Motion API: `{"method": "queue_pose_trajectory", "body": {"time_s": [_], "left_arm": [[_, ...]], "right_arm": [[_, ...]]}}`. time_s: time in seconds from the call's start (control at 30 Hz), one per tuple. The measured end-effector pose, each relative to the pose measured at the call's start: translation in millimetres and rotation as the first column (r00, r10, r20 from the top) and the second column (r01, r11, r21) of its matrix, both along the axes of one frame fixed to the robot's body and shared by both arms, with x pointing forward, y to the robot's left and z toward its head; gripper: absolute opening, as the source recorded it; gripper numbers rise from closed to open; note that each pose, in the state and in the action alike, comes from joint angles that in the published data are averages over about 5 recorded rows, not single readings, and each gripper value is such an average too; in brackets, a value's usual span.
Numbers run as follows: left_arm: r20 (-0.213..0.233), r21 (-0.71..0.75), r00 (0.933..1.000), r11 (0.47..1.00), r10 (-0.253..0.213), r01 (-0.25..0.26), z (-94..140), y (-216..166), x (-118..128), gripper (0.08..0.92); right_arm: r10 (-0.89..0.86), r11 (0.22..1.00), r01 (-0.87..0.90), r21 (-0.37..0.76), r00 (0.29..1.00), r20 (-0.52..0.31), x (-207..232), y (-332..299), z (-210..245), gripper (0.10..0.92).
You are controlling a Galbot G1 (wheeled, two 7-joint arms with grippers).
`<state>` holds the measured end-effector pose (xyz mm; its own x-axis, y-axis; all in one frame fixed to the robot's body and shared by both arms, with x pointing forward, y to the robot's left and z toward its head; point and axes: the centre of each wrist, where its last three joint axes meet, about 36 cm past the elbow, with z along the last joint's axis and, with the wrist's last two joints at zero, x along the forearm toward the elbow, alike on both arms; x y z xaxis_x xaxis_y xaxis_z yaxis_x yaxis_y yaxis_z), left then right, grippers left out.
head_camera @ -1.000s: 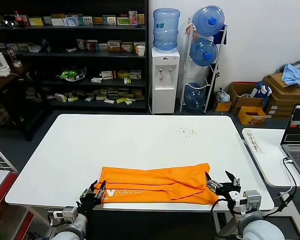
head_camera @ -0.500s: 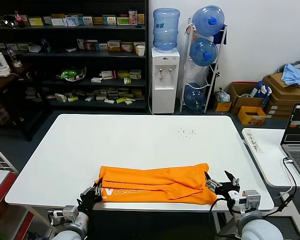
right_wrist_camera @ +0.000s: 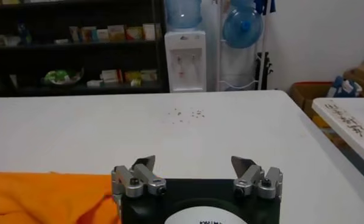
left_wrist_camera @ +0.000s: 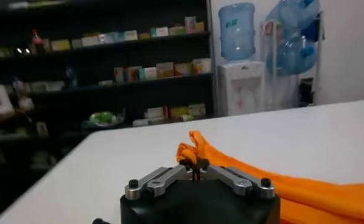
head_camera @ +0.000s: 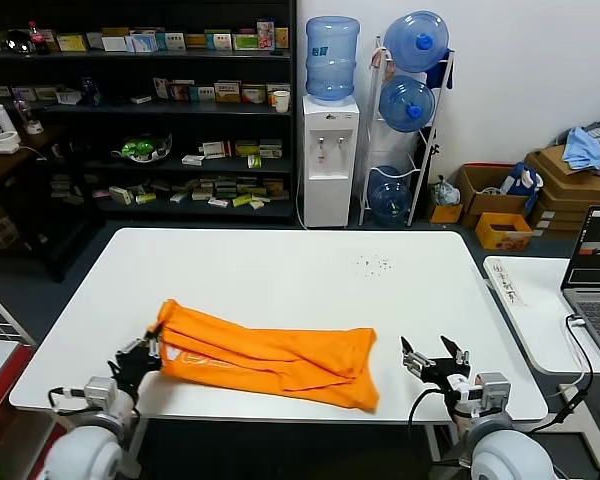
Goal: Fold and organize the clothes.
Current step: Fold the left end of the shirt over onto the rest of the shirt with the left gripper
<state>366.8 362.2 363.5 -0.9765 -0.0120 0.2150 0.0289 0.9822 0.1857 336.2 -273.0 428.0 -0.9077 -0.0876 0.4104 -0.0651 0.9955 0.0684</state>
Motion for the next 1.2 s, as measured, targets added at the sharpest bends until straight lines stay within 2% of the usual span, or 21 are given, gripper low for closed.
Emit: {"method": "queue_pose_trajectory", "body": {"time_s": [0.17, 0.33, 0.43, 0.53, 0.63, 0.73, 0.87, 0.97, 1.2], "left_arm": [[-0.004, 0.188, 0.9980, 0.980, 0.064, -0.062, 9.3, 64.1, 6.9, 0.111], [0.018, 0.362, 0.9913, 0.923, 0.130, -0.128, 19.7, 118.5, 5.1, 0.111], [0.049, 0.443, 0.9873, 0.882, 0.151, -0.157, 25.8, 138.4, 2.1, 0.111], [0.066, 0.489, 0.9864, 0.857, 0.151, -0.164, 27.6, 145.2, -2.9, 0.111], [0.064, 0.484, 0.9890, 0.862, 0.133, -0.148, 26.4, 135.4, -10.0, 0.111], [0.046, 0.421, 0.9932, 0.899, 0.107, -0.116, 22.9, 109.3, -18.1, 0.111], [0.008, 0.246, 0.9971, 0.966, 0.075, -0.075, 16.8, 62.9, -26.7, 0.111], [-0.024, 0.088, 0.9980, 0.995, 0.058, -0.055, 12.1, 28.5, -29.9, 0.111], [-0.073, -0.199, 0.9973, 0.980, 0.003, -0.017, 10.3, -40.4, -24.7, 0.111]], "right_arm": [[0.007, 1.000, -0.007, 0.010, 1.000, 0.007, 5.5, 4.8, -0.2, 0.823], [0.014, 1.000, -0.014, 0.015, 1.000, 0.010, 9.4, 9.4, -2.1, 0.823], [0.018, 1.000, -0.018, 0.017, 1.000, 0.009, 10.4, 12.8, -3.7, 0.823], [0.018, 1.000, -0.018, 0.018, 1.000, 0.006, 10.3, 15.6, -5.7, 0.823], [0.013, 1.000, -0.013, 0.017, 1.000, 0.000, 10.0, 16.6, -7.9, 0.823], [0.006, 1.000, -0.006, 0.018, 1.000, -0.008, 9.4, 16.6, -9.6, 0.823], [-0.008, 1.000, 0.008, 0.021, 1.000, -0.019, 7.4, 15.1, -11.5, 0.823], [-0.020, 1.000, 0.020, 0.022, 0.999, -0.026, 5.1, 13.1, -13.2, 0.823], [-0.051, 0.998, 0.053, 0.023, 0.998, -0.047, -0.5, 7.9, -19.5, 0.823]]}}
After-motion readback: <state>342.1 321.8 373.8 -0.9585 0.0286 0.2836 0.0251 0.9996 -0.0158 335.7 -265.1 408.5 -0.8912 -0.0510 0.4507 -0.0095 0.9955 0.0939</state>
